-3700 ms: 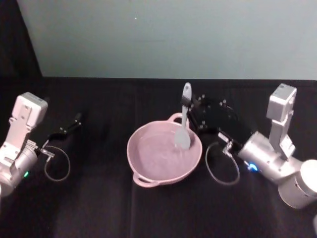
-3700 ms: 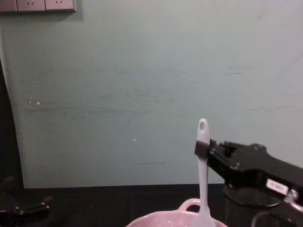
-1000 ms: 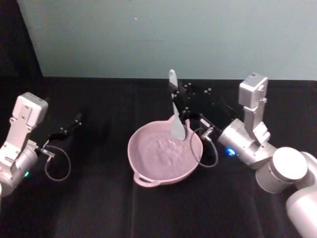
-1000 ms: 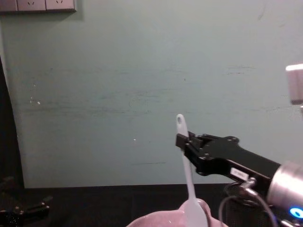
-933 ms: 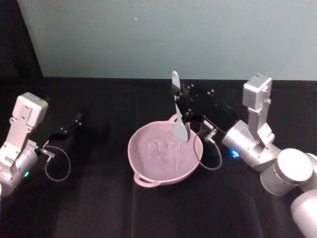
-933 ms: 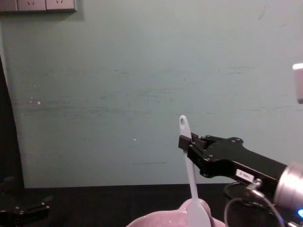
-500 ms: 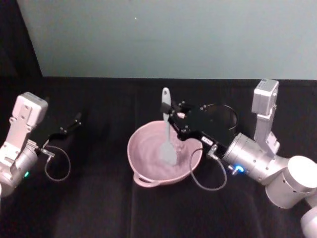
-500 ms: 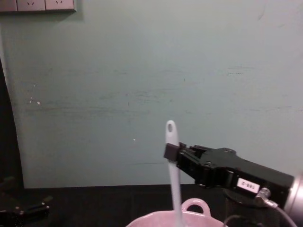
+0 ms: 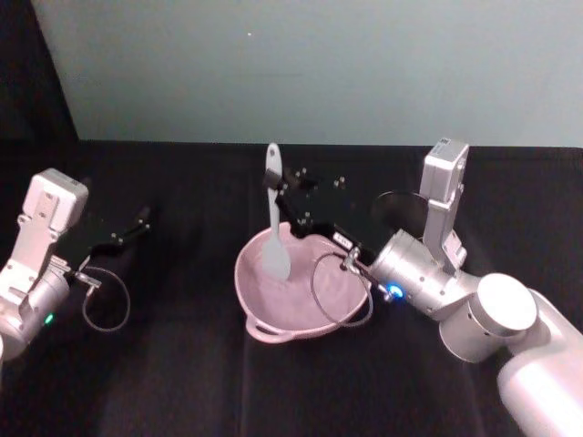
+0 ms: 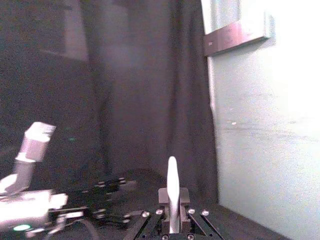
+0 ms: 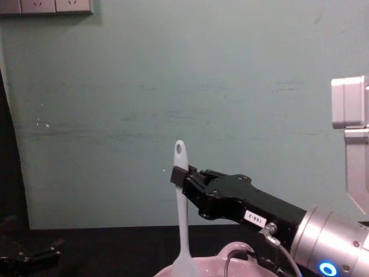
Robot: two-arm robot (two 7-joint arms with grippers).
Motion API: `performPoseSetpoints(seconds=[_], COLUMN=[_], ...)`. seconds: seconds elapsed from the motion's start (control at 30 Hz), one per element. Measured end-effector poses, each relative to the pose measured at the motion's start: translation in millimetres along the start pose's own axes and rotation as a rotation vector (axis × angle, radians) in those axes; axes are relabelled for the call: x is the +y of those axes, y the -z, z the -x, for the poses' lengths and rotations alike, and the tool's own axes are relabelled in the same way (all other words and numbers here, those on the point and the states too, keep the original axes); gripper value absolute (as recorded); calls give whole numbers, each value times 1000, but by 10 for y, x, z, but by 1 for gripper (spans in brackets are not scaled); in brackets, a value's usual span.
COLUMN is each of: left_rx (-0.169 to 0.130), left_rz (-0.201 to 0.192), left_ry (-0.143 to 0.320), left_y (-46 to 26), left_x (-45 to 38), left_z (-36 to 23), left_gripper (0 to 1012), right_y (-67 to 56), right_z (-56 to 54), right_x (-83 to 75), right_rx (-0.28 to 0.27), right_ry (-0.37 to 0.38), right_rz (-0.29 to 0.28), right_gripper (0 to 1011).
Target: Use the one hand to pick up the spoon and stir the clear water in the bowl.
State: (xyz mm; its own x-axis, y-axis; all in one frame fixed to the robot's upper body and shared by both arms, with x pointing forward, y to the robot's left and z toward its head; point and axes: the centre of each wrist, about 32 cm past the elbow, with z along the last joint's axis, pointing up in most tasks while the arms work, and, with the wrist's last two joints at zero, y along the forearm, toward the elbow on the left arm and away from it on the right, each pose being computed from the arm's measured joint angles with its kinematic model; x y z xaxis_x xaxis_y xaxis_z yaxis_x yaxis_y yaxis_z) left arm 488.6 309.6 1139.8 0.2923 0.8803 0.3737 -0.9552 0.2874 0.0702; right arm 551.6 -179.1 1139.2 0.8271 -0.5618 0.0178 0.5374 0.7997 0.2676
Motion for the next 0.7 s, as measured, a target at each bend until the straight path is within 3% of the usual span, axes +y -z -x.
performPoseSetpoints(seconds=[0.07,0.23,0.4,0.7], left_rx=[0,0,0,0], left_rz=[0,0,0,0], left_ry=[0,0,0,0], left_y=[0,0,0,0], left_x=[0,0,0,0], left_z=[0,0,0,0], left_gripper=[1011,1011,1011,1011], right_y=[25,36,-49,-182], right_z=[-22,-123,-210,-198], right_x=[21,19,-118,-458], right_rx=[-17,-119,-175,-120], right_ry=[17,88,122,96], right_rz=[-8,-33,-9,58], right_gripper=[114,114,116,114])
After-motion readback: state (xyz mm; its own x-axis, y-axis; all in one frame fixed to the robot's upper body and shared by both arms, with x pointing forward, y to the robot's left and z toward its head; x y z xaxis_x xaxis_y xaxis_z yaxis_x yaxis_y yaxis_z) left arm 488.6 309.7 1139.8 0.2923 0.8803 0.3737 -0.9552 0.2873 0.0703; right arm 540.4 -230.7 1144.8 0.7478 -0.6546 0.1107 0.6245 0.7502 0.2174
